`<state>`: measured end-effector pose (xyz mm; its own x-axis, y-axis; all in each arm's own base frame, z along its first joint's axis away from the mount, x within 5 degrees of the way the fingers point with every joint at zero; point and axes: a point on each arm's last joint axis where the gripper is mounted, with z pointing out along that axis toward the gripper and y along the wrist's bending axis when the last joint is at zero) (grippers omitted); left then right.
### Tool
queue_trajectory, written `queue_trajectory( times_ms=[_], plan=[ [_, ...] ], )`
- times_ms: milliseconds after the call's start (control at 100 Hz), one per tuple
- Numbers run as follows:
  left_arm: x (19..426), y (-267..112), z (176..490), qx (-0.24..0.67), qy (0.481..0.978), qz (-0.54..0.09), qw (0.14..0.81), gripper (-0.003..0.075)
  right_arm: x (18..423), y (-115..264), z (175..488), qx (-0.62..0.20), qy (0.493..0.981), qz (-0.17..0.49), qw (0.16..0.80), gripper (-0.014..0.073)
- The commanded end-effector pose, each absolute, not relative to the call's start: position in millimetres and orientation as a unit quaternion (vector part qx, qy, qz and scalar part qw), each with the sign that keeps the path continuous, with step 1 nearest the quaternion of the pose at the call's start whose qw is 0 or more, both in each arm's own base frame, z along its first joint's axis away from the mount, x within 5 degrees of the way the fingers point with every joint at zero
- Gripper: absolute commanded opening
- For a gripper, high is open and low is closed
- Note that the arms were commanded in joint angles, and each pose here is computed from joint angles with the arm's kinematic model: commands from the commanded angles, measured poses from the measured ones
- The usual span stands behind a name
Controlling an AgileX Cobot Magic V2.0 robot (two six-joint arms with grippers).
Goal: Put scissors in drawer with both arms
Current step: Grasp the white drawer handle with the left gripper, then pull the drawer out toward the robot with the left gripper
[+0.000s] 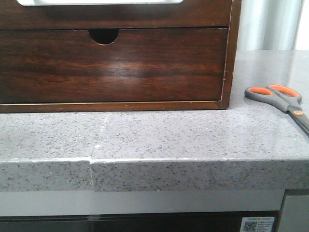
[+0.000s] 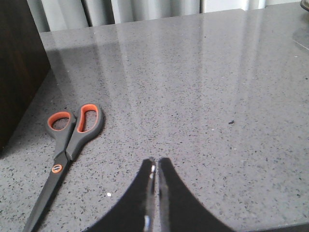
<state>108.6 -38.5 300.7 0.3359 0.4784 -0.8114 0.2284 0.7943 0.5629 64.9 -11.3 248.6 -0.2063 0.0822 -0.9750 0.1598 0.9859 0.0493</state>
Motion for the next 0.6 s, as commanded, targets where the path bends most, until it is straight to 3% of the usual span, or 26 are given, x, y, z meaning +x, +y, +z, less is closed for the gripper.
queue_trajectory(
  times_ms=[0, 290, 590],
  plan=[
    [111, -50, 319, 0.343, 0.523, 0.061, 0.778, 0.0281, 68, -11, 264, 0.069, 0.750, -0.033, 0.657, -0.0041],
    [131, -77, 324, 0.493, 0.478, 0.098, 0.720, 0.0281, 68, -11, 264, 0.069, 0.749, -0.033, 0.658, -0.0041],
    [156, -103, 324, 0.549, 0.475, 0.081, 0.683, 0.0281, 68, -11, 264, 0.069, 0.749, -0.033, 0.658, -0.0041]
  ],
)
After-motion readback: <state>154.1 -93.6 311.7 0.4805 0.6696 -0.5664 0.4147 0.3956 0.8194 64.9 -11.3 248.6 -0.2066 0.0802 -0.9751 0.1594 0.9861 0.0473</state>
